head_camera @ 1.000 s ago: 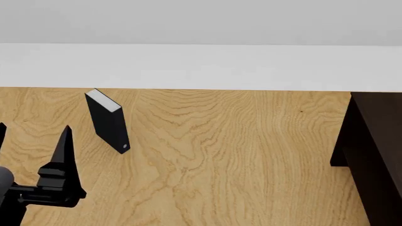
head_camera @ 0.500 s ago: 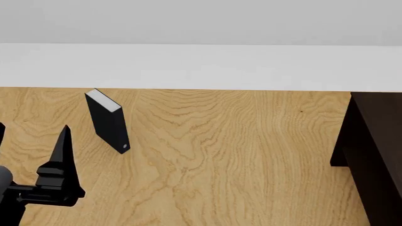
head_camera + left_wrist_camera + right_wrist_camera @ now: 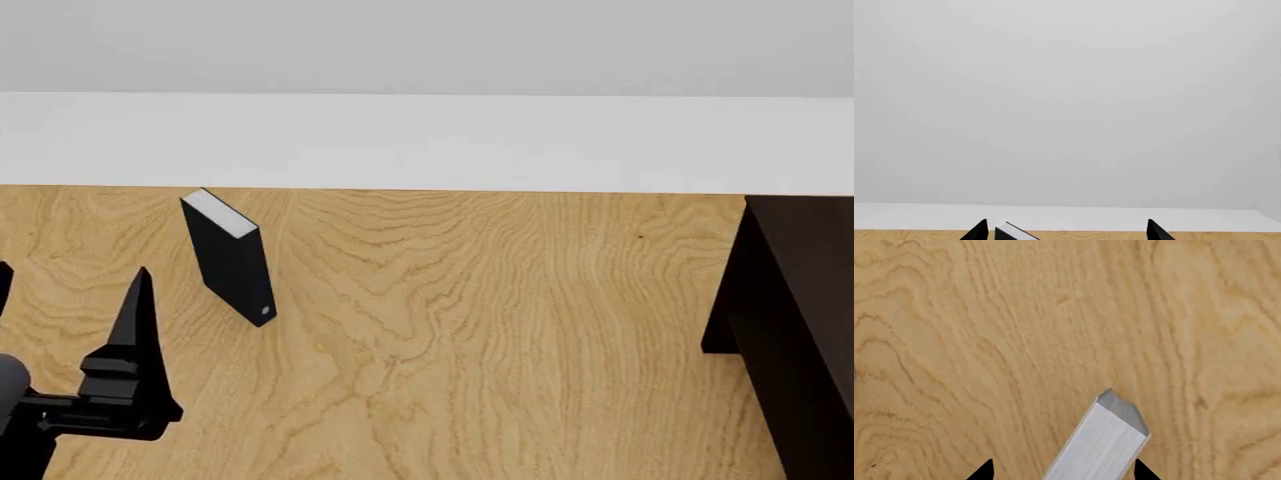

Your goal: Pick up the book on the right and place it on the cabinet shelf.

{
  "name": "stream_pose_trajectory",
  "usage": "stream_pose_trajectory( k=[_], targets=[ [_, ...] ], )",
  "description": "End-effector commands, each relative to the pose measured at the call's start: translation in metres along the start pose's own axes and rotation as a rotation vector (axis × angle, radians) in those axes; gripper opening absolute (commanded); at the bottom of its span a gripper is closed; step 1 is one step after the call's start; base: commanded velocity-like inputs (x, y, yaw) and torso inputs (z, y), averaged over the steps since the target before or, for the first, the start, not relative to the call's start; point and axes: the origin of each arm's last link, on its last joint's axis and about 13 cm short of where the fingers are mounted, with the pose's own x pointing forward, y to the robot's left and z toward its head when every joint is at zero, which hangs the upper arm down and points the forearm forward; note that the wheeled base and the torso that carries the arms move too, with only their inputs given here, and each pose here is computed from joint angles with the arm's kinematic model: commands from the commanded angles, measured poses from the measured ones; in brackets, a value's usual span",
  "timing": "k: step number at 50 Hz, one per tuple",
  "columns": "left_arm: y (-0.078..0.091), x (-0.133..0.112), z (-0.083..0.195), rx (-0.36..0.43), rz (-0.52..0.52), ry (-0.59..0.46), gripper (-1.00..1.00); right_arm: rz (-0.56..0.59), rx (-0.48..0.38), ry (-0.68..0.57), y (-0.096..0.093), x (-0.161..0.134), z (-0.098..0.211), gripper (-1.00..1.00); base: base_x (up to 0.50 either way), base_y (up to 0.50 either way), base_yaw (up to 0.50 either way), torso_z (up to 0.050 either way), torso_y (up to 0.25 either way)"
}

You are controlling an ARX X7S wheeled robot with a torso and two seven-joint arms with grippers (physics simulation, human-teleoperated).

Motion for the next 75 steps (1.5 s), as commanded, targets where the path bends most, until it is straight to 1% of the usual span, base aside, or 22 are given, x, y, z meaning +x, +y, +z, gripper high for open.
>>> stream_pose_trajectory(
  k=[1, 10, 20, 21, 28, 31, 33, 35, 37, 38, 39, 41, 42, 43, 45, 47, 53, 59, 60, 65, 69, 75],
  targets=[
    [0.000, 0.000, 0.000, 0.000, 0.001, -0.001, 1.00, 0.000, 0.007, 0.022, -0.003, 0.009, -0.005, 1.00, 0.00, 0.00, 0.00, 0.000, 0.000],
    [0.000, 0.000, 0.000, 0.002, 0.000, -0.001, 1.00, -0.006, 0.023, 0.028, -0.008, 0.012, -0.010, 1.00, 0.00, 0.00, 0.00, 0.000, 0.000],
    [0.000, 0.000, 0.000, 0.004, 0.001, 0.000, 1.00, -0.005, 0.021, 0.038, -0.007, 0.018, -0.010, 1.00, 0.00, 0.00, 0.00, 0.000, 0.000],
    [0.000, 0.000, 0.000, 0.006, 0.000, 0.000, 1.00, -0.018, 0.006, 0.042, -0.007, 0.017, -0.010, -1.00, 0.00, 0.00, 0.00, 0.000, 0.000],
    [0.000, 0.000, 0.000, 0.011, 0.001, 0.000, 1.00, -0.036, -0.008, 0.026, -0.008, 0.015, -0.009, -1.00, 0.00, 0.00, 0.00, 0.000, 0.000],
    [-0.001, 0.000, 0.000, 0.013, 0.000, 0.000, 1.00, -0.077, -0.018, -0.010, -0.010, 0.013, -0.008, -1.00, 0.00, 0.00, 0.00, 0.000, 0.000],
    [-0.001, 0.000, -0.001, 0.012, -0.001, 0.001, 1.00, -0.109, -0.049, -0.027, -0.010, 0.010, -0.007, -1.00, 0.00, 0.00, 0.00, 0.000, 0.000],
    [-0.001, 0.001, -0.001, 0.013, -0.001, 0.001, 1.00, -0.173, -0.084, -0.013, -0.008, 0.006, -0.004, -1.00, 0.00, 0.00, 0.00, 0.000, 0.000],
    [-0.001, 0.001, -0.001, 0.013, -0.001, 0.001, 1.00, -0.183, -0.135, -0.090, -0.002, -0.005, 0.002, -1.00, 0.01, 0.00, 0.00, 0.000, 0.000],
    [-0.001, 0.001, -0.001, 0.012, -0.001, 0.001, 1.00, -0.193, -0.149, -0.106, 0.000, -0.009, 0.004, -1.00, 0.00, 0.00, 0.00, 0.000, 0.000],
    [-0.001, 0.001, -0.002, 0.012, -0.002, 0.001, 1.00, -0.214, -0.199, -0.134, 0.005, -0.016, 0.008, -1.00, 0.00, 0.00, 0.00, 0.000, 0.000],
    [-0.001, 0.001, -0.002, 0.013, -0.003, 0.001, 1.00, -0.237, -0.251, -0.175, 0.012, -0.024, 0.013, -1.00, 0.00, 0.00, 0.00, 0.000, 0.000],
    [-0.001, 0.001, -0.002, 0.013, -0.003, 0.001, 1.00, -0.238, -0.262, -0.191, 0.014, -0.026, 0.015, -1.00, 0.00, 0.00, 0.00, 0.000, 0.000],
    [-0.001, 0.001, -0.002, 0.013, -0.003, 0.000, 1.00, -0.246, -0.299, -0.208, 0.018, -0.029, 0.017, -1.00, 0.00, 0.00, 0.00, 0.000, 0.000],
    [0.000, 0.000, -0.001, 0.012, -0.001, -0.001, 1.00, -0.259, -0.327, -0.239, 0.023, -0.032, 0.021, -1.00, 0.00, 0.00, 0.00, 0.000, 0.000],
    [0.000, 0.000, -0.001, 0.011, -0.001, -0.002, 1.00, -0.274, -0.379, -0.253, 0.026, -0.030, 0.026, -1.00, 0.00, 0.00, 0.00, 0.000, 0.000],
    [-0.001, 0.000, -0.001, 0.012, -0.001, -0.002, 1.00, -0.302, -0.452, -0.303, 0.031, -0.028, 0.037, -1.00, 0.00, 0.00, 0.00, 0.000, 0.000],
    [-0.001, 0.000, -0.001, 0.013, -0.003, -0.002, 1.00, -0.271, -0.472, -0.366, 0.040, -0.026, 0.045, -1.00, 0.00, 0.00, 0.00, 0.000, 0.000],
    [-0.001, 0.000, -0.001, 0.013, -0.003, -0.002, 1.00, -0.255, -0.441, -0.398, 0.041, -0.026, 0.048, -1.00, 0.00, 0.00, 0.00, 0.000, 0.000],
    [-0.001, 0.000, -0.001, 0.013, -0.003, -0.002, 1.00, -0.246, -0.447, -0.454, 0.047, -0.028, 0.055, -1.00, 0.00, 0.00, 0.00, 0.000, 0.000],
    [-0.002, 0.001, -0.001, 0.014, -0.005, -0.003, 1.00, -0.265, -0.500, -0.496, 0.052, -0.030, 0.064, -1.00, 0.00, 0.00, 0.00, 0.000, 0.000],
    [-0.001, 0.001, -0.001, 0.014, -0.004, -0.003, 1.00, -0.277, -0.547, -0.541, 0.061, -0.028, 0.074, -1.00, 0.00, 0.00, 0.00, 0.000, 0.000]
  ],
)
